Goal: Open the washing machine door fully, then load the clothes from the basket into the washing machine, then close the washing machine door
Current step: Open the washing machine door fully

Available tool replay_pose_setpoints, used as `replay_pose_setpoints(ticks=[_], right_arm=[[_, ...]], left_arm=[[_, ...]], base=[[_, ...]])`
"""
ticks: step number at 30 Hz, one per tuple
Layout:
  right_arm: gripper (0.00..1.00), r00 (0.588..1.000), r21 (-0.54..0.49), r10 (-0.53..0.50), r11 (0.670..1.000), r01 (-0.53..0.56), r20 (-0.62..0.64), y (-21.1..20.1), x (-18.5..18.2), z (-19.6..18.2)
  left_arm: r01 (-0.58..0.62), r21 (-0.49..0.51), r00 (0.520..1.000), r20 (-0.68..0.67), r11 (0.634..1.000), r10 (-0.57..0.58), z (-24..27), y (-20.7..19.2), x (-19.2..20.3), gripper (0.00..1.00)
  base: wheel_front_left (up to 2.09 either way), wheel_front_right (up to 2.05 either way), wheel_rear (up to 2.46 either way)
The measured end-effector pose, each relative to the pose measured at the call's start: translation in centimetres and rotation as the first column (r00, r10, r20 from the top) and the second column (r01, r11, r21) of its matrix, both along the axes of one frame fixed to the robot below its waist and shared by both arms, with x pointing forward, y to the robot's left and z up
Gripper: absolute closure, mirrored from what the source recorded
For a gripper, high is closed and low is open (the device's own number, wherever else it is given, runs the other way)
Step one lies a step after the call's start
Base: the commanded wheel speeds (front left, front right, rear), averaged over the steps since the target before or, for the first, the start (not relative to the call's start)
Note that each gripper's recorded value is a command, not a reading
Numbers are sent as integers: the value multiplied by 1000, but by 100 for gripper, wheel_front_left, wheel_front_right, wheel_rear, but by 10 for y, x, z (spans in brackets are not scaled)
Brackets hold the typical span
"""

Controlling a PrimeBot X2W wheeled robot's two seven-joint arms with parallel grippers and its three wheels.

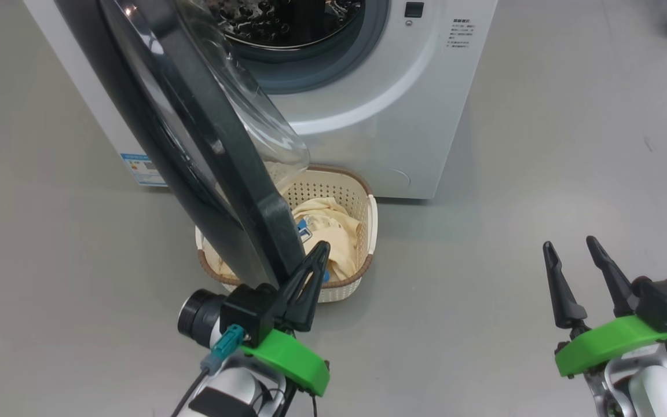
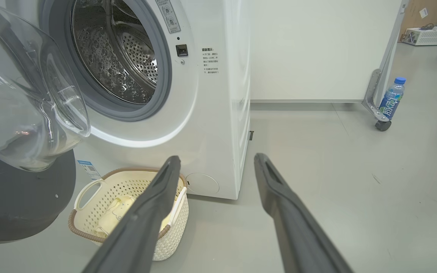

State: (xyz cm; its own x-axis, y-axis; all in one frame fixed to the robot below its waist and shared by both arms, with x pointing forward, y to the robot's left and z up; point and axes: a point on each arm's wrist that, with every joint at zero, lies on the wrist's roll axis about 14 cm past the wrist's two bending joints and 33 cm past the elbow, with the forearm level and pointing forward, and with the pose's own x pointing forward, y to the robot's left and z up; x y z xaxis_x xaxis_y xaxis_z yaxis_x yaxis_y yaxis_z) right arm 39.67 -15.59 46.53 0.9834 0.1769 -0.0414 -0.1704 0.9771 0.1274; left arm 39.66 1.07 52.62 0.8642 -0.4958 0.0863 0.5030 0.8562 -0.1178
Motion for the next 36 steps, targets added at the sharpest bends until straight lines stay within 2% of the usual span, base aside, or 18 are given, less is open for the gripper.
replay_pose_setpoints(ticks=[36], right_arm=[[0,997,11,75,997,-75,10,27,12,2]], left_arm=[[-92,4,996,2,996,92,6,25,-6,100]], base=[[0,0,0]])
